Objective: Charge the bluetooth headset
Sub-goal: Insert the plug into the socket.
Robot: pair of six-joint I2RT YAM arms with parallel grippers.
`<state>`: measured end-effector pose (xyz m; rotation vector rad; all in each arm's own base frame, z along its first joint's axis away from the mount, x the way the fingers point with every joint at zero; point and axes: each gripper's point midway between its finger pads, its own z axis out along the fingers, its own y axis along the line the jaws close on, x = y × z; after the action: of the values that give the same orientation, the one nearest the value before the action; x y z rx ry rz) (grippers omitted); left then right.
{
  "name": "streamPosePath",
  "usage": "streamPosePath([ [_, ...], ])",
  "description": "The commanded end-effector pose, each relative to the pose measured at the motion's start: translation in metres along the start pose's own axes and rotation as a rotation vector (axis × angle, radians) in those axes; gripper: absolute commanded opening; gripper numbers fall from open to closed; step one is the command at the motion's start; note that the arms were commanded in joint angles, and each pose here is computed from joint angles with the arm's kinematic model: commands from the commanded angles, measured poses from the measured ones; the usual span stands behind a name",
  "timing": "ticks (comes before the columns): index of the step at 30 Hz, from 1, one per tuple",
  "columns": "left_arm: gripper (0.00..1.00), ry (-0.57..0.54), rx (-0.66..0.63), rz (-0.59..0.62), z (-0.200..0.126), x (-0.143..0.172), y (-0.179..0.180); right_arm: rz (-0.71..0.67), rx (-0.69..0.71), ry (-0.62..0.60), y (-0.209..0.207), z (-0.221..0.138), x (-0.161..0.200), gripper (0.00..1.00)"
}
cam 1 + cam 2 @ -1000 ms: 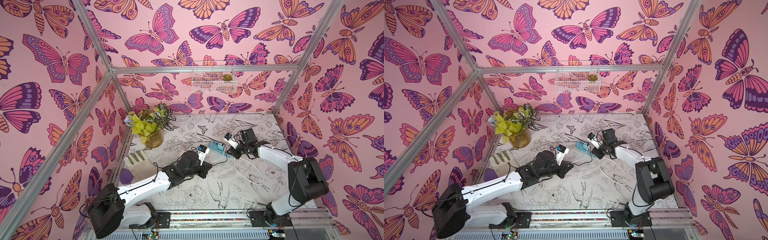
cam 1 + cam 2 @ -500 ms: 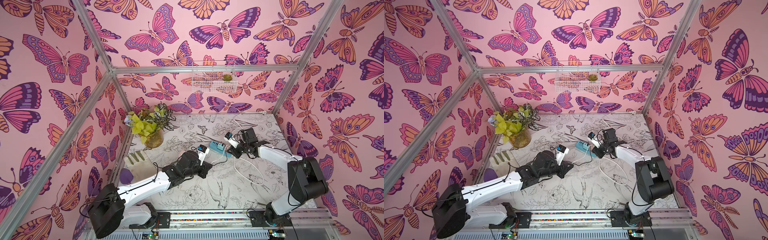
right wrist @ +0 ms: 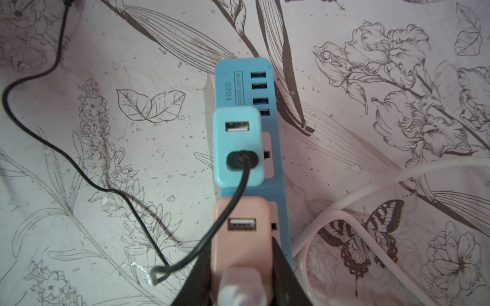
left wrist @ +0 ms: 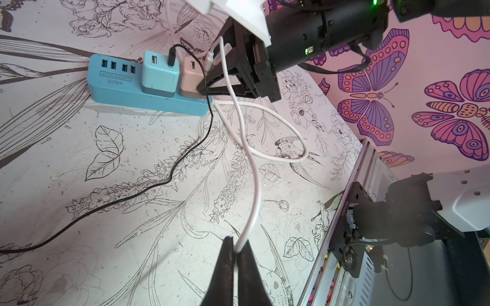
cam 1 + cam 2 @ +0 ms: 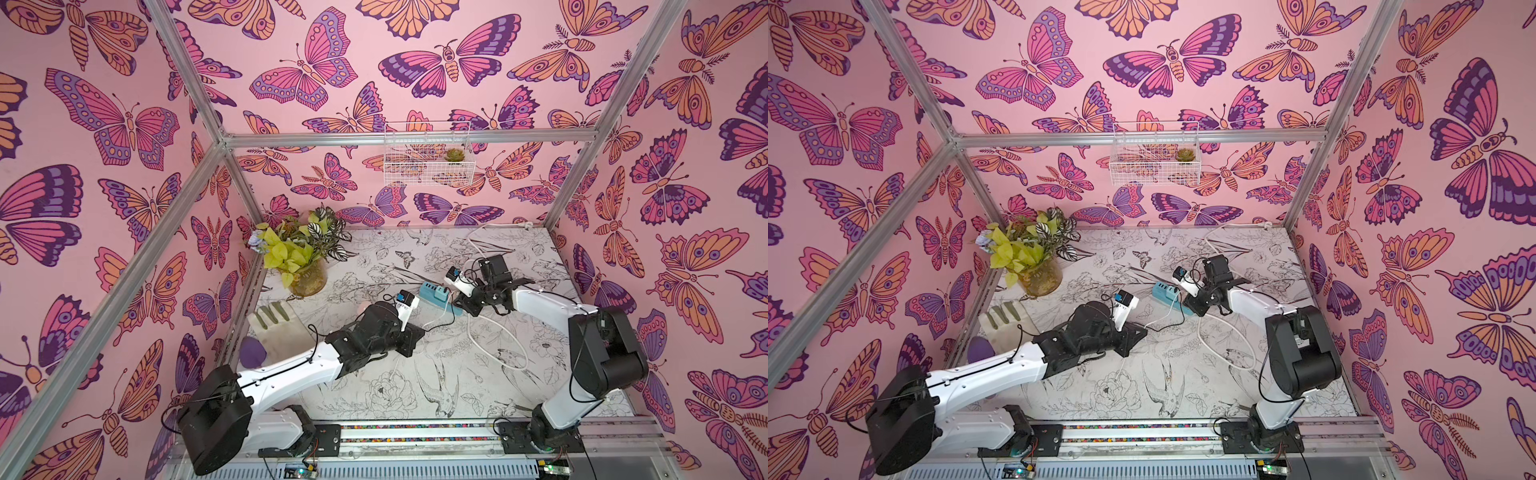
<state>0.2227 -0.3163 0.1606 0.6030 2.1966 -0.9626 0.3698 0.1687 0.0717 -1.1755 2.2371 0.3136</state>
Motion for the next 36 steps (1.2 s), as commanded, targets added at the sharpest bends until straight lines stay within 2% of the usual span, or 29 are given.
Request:
streamPosePath([
  [1, 0.00, 0.007, 0.009, 0.013, 0.000, 0.004, -0.001, -0.020, -0.028, 0.104, 0.004, 0.004, 0.022, 0.15],
  [6, 0.00, 0.006, 0.007, 0.012, 0.000, 0.004, -0.001, -0.001, -0.045, 0.085, 0.007, 0.004, 0.017, 0.18],
  [11, 0.00, 0.007, 0.005, 0.010, 0.001, 0.005, 0.000, 0.028, -0.020, 0.025, 0.004, -0.006, 0.003, 0.35],
  [17, 0.00, 0.010, 0.014, 0.005, 0.002, 0.005, -0.001, 0.032, 0.018, -0.028, 0.000, -0.023, -0.012, 0.42],
  [24, 0.00, 0.002, 0.017, 0.001, 0.000, 0.005, -0.002, 0.053, 0.015, -0.026, -0.001, -0.024, -0.014, 0.40],
  [30, 0.00, -0.003, 0.018, 0.001, -0.002, 0.004, -0.002, 0.080, 0.030, 0.013, -0.004, -0.014, -0.002, 0.29],
  [36, 0.00, -0.007, 0.020, 0.003, -0.003, 0.003, -0.003, 0.099, 0.031, 0.044, -0.007, -0.008, 0.002, 0.22],
])
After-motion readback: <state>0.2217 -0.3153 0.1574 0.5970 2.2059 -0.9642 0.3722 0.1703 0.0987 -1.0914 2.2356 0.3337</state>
